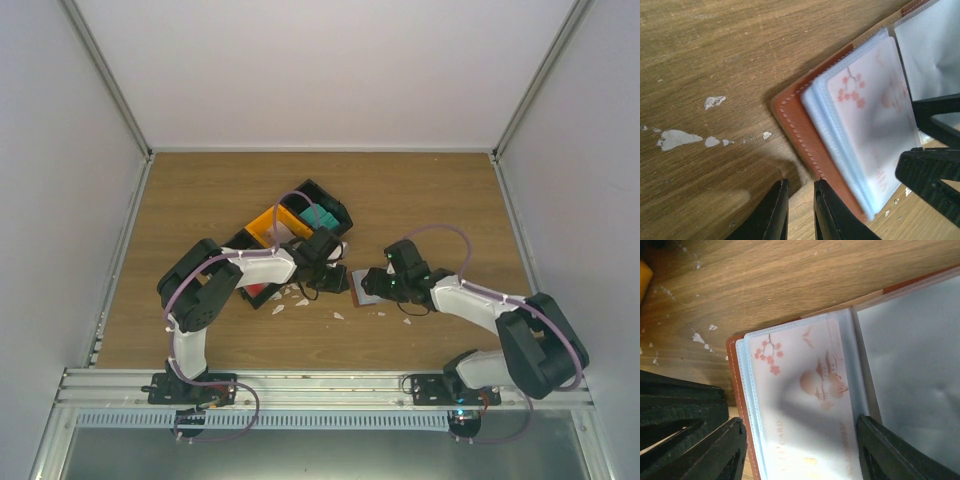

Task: Put the credit cards into the card holder
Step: Insert the credit card into the card holder.

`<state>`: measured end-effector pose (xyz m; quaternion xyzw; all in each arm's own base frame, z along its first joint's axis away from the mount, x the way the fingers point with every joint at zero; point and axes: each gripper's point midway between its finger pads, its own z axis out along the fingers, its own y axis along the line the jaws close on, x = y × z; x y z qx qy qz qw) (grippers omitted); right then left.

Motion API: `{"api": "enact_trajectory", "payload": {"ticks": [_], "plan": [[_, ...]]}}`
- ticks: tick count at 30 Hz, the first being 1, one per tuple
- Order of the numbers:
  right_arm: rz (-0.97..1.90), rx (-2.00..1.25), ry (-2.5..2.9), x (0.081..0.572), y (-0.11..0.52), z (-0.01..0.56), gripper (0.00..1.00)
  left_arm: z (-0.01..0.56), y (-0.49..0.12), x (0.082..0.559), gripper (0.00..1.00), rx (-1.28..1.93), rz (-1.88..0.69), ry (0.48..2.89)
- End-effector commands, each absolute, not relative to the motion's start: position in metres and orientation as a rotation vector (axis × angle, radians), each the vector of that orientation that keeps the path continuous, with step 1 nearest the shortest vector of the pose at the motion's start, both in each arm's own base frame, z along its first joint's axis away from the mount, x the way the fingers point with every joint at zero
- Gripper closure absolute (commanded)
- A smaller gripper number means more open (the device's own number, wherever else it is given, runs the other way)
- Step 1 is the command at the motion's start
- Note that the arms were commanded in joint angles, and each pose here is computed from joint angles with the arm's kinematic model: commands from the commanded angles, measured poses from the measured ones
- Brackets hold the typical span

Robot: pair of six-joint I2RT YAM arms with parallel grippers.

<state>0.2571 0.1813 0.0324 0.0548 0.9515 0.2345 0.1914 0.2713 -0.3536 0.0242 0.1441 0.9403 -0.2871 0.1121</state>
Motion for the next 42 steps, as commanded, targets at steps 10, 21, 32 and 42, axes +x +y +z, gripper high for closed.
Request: {"api": "enact_trajectory", "payload": {"ticks": [10,21,32,42], "plan": [[0.418,0.099,2.683,0.261,0.156,0.048,0.41,0.057,-0.358,0.274,0.73,0.501,-0.869,2.671],[0.17,0.073,2.677,0.273,0.113,0.046,0.39,0.037,-0.357,0.287,0.69,0.356,-0.93,2.715],[0.37,0.113,2.74,0.265,0.136,0.033,0.43,0.024,-0.384,0.3,0.79,0.45,-0.986,2.73],[0.41,0.189,2.817,0.245,0.141,0.012,0.7,0.026,-0.394,0.322,0.79,0.471,-0.974,2.683]]}}
